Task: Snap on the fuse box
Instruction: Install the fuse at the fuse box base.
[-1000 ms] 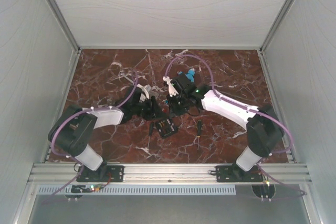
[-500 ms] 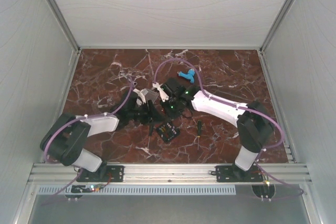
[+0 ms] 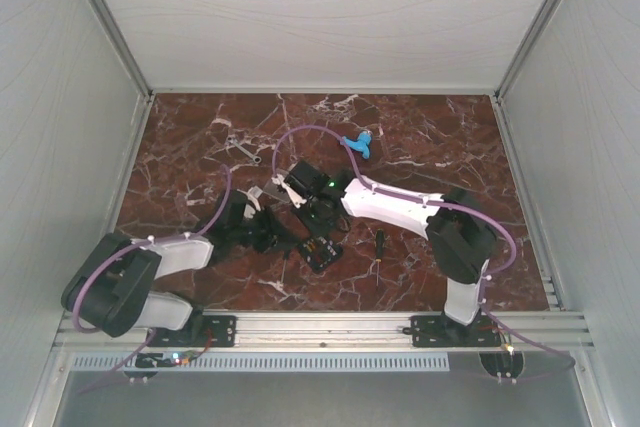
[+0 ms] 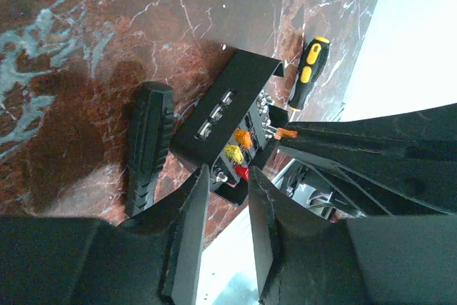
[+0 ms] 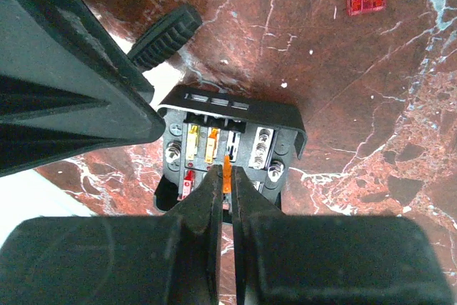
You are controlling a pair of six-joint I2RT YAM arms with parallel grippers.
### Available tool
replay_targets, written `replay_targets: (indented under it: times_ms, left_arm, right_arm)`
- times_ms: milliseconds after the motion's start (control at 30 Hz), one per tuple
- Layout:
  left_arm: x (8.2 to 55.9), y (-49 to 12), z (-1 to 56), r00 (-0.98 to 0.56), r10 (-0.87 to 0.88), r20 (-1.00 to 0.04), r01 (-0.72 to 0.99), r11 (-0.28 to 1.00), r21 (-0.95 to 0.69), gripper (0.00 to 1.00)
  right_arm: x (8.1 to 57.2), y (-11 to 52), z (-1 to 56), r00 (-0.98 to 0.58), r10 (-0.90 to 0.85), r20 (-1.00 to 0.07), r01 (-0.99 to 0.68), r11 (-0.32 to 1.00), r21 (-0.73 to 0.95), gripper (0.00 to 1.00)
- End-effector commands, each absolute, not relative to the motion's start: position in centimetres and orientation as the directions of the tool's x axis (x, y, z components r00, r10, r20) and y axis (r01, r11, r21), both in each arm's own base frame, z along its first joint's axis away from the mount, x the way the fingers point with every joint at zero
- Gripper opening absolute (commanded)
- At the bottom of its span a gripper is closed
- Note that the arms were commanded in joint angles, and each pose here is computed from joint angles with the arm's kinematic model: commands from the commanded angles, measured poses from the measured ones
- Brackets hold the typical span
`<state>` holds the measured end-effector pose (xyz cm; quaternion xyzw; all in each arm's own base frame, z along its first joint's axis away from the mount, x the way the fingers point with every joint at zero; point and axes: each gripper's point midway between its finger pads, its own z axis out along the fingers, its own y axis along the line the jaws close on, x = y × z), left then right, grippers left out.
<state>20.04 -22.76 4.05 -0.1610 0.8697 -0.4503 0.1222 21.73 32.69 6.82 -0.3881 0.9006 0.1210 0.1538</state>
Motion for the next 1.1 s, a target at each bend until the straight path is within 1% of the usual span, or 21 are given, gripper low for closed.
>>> replay_targets:
  times_ms: [0,167,400,700,1067]
  left_arm:
    - [20.5,-23.9,5.4,-0.922,-0.386,-0.040,-0.158,0.467,-0.870,0.28]
    - [20.3,-24.4,5.2,-0.929,-0.369,-0.006,-0.170,0.442,-0.881,0.26]
    - [20.2,-24.6,4.8,-0.933,-0.361,0.014,-0.183,0.441,-0.879,0.25]
    - [20.2,-24.1,4.5,-0.925,-0.379,0.001,-0.195,0.474,-0.859,0.27]
    - [20.1,-24.5,4.2,-0.936,-0.353,-0.003,-0.185,0.499,-0.847,0.30]
  right_arm:
    - [21.9,32.5,6.4,-0.639,-0.689,-0.343,-0.744,0.667,0.047,0.00]
    - [21.7,32.6,5.7,-0.641,-0.696,-0.323,-0.745,0.666,0.044,0.00]
    - [21.5,32.7,5.3,-0.640,-0.706,-0.302,-0.748,0.663,0.035,0.00]
    - [22.0,31.7,6.4,-0.646,-0.696,-0.314,-0.729,0.685,-0.019,0.00]
    - [21.9,31.7,5.4,-0.651,-0.703,-0.288,-0.730,0.684,-0.020,0.00]
